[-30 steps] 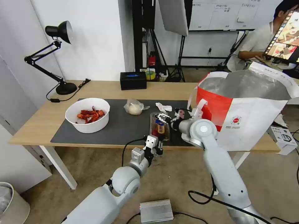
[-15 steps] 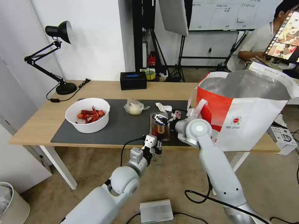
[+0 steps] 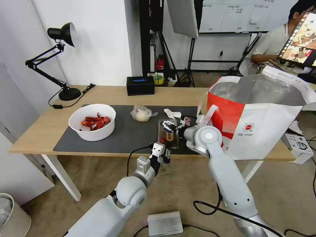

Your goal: Pick up the trash from the table and place it into the takeout bag.

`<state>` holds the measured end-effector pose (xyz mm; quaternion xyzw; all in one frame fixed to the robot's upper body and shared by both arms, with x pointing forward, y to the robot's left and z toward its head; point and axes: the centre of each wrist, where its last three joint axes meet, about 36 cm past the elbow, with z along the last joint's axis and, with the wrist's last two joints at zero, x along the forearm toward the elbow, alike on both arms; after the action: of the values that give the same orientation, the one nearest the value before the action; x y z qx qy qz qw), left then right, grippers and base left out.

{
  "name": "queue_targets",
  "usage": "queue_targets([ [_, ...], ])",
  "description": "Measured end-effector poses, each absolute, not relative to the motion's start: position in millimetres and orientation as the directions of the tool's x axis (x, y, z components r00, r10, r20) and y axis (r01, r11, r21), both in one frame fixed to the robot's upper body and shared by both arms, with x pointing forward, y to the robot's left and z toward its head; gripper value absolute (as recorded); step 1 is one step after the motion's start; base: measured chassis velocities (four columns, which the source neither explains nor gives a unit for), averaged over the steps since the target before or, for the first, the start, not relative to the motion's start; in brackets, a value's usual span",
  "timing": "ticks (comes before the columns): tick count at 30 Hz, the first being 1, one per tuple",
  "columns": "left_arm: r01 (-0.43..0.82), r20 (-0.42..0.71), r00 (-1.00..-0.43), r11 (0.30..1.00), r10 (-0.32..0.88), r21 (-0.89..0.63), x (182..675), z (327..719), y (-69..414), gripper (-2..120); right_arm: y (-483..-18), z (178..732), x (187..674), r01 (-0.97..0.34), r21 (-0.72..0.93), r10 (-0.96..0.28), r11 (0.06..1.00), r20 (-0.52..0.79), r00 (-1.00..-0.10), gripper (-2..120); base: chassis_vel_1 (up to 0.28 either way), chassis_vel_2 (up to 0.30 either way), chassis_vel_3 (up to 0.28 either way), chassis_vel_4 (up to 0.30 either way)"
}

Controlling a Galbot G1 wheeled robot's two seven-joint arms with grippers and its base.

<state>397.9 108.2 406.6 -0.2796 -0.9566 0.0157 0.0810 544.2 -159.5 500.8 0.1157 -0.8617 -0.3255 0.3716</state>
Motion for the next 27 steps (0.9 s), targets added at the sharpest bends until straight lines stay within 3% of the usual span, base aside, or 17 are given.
queue_targets([
  [11,0.533,0.142,-0.831,0.843,0.537,-0.072,398.9,408.3,109.2,0,-156.5,498.2,545.4,0.049,0.650,-0.444,0.759,0.570,-0.692,95,0.000,0.000,0.000,0.000],
  [27,0.536,0.139,-0.830,0.841,0.540,-0.073,399.0,409.4,108.1,0,-163.2,494.7,541.5,0.062,0.634,-0.425,0.771,0.585,-0.691,33,0.000,0.000,0.000,0.000],
])
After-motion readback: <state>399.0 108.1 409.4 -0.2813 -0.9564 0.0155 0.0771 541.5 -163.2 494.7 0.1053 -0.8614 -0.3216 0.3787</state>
